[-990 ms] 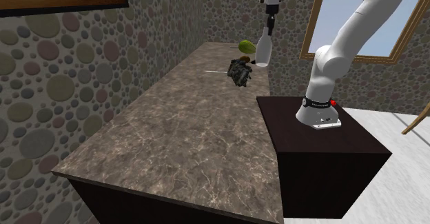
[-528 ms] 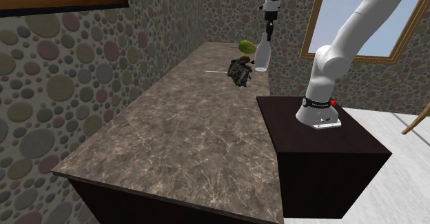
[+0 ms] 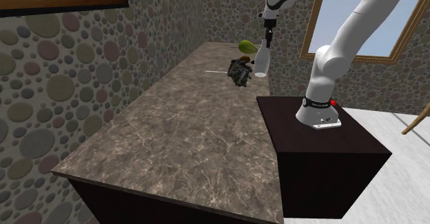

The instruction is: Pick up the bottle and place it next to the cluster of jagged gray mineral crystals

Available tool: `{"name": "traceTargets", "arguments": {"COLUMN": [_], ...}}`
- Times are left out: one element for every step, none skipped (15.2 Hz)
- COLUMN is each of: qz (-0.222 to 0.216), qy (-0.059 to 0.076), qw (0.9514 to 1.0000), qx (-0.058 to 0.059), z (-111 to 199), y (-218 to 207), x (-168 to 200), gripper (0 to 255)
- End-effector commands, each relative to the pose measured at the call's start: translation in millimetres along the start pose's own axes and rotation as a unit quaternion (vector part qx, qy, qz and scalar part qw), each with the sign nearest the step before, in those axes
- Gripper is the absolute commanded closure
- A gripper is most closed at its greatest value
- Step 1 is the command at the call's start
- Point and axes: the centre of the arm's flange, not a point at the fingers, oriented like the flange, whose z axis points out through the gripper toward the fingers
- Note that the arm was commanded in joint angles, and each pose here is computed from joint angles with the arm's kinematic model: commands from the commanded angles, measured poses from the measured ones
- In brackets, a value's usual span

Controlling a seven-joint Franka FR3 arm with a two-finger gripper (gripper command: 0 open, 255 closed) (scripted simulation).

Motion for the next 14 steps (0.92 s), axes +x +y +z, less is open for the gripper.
{"name": "traceTargets", "arguments": {"qz": [0.000,0.000,0.000,0.000,0.000,0.000,0.000,0.000,0.000,0.000,0.000,0.000,0.000,0.000], "qy": [0.000,0.000,0.000,0.000,0.000,0.000,0.000,0.000,0.000,0.000,0.000,0.000,0.000,0.000], "qw": [1.0000,1.0000,1.0000,1.0000,1.0000,1.0000,1.0000,1.0000,1.0000,1.0000,1.0000,1.0000,1.0000,1.0000], "qx": [0.000,0.000,0.000,0.000,0.000,0.000,0.000,0.000,0.000,0.000,0.000,0.000,0.000,0.000], "z": [11.7,17.0,22.3,27.5,32.8,38.1,43.4,48.6,53.9,59.2,64.5,69.7,75.0,80.3], "y": [0.2,0.2,0.3,0.4,0.4,0.5,0.5,0.6,0.7,0.7,0.8,0.9,0.9,1.0], "x": [0.5,0.7,0.9,1.0,1.2,1.4,1.6,1.7,1.9,2.1,2.3,2.4,2.6,2.8], "gripper": [255,255,255,255,255,255,255,255,255,255,255,255,255,255]}}
